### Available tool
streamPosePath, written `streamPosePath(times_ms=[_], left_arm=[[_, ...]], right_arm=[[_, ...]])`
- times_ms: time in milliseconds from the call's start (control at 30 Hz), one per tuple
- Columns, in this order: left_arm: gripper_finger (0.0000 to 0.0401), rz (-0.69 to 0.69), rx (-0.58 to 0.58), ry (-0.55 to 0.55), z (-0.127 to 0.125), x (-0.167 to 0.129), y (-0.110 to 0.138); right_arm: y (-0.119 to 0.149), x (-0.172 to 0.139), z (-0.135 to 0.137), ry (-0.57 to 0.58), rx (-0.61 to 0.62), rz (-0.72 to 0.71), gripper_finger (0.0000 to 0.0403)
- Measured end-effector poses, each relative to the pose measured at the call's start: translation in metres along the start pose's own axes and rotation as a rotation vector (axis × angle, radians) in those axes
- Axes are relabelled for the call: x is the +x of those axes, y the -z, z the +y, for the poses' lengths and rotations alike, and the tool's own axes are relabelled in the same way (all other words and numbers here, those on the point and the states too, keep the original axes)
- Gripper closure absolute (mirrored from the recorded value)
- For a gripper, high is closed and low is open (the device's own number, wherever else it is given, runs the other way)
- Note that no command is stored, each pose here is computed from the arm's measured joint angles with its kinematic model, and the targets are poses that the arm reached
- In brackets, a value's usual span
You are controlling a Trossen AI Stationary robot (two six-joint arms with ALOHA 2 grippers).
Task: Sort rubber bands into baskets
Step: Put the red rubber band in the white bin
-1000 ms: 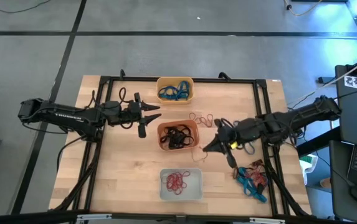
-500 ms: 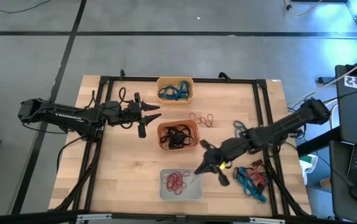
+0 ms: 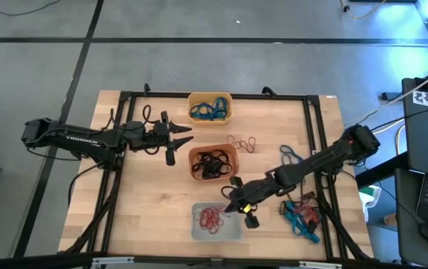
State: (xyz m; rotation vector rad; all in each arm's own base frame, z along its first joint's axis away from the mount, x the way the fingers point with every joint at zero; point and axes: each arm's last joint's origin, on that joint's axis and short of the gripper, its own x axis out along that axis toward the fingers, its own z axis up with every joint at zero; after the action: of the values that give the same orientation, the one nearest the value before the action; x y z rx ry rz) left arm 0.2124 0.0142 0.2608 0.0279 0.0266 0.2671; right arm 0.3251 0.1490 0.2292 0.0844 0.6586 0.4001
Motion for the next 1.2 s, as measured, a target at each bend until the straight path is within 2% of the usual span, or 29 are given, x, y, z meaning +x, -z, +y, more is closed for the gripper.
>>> streamPosePath(times_ms=[200, 267, 367, 500, 600, 700, 933, 1200], left_arm=[[0.0260, 0.000, 0.000, 0.000, 0.000, 0.000, 0.000], [0.0260, 0.000, 0.000, 0.000, 0.000, 0.000, 0.000], [0.0260, 0.000, 0.000, 0.000, 0.000, 0.000, 0.000], [0.0260, 0.000, 0.000, 0.000, 0.000, 0.000, 0.000], [0.0260, 0.000, 0.000, 0.000, 0.000, 0.000, 0.000], [0.0260, 0.000, 0.000, 0.000, 0.000, 0.000, 0.000], [0.0260, 0.000, 0.000, 0.000, 0.000, 0.000, 0.000], [0.0260, 0.002, -0.004, 0.000, 0.000, 0.000, 0.000]], right_arm=[[0.008, 0.012, -0.004, 0.074, 0.050, 0.030, 0.0398], [0.009, 0.012, -0.005, 0.080, 0.063, 0.035, 0.0385], [0.009, 0.012, -0.005, 0.082, 0.079, 0.030, 0.0341], [0.005, 0.008, -0.004, 0.061, 0.076, 0.030, 0.0261], [0.001, 0.003, -0.007, 0.074, 0.062, 0.096, 0.0210], [-0.008, -0.004, -0.012, 0.117, 0.076, 0.166, 0.0182], [-0.025, -0.020, -0.023, 0.168, 0.078, 0.271, 0.0181], [-0.019, -0.032, -0.035, 0.242, 0.055, 0.364, 0.0189]])
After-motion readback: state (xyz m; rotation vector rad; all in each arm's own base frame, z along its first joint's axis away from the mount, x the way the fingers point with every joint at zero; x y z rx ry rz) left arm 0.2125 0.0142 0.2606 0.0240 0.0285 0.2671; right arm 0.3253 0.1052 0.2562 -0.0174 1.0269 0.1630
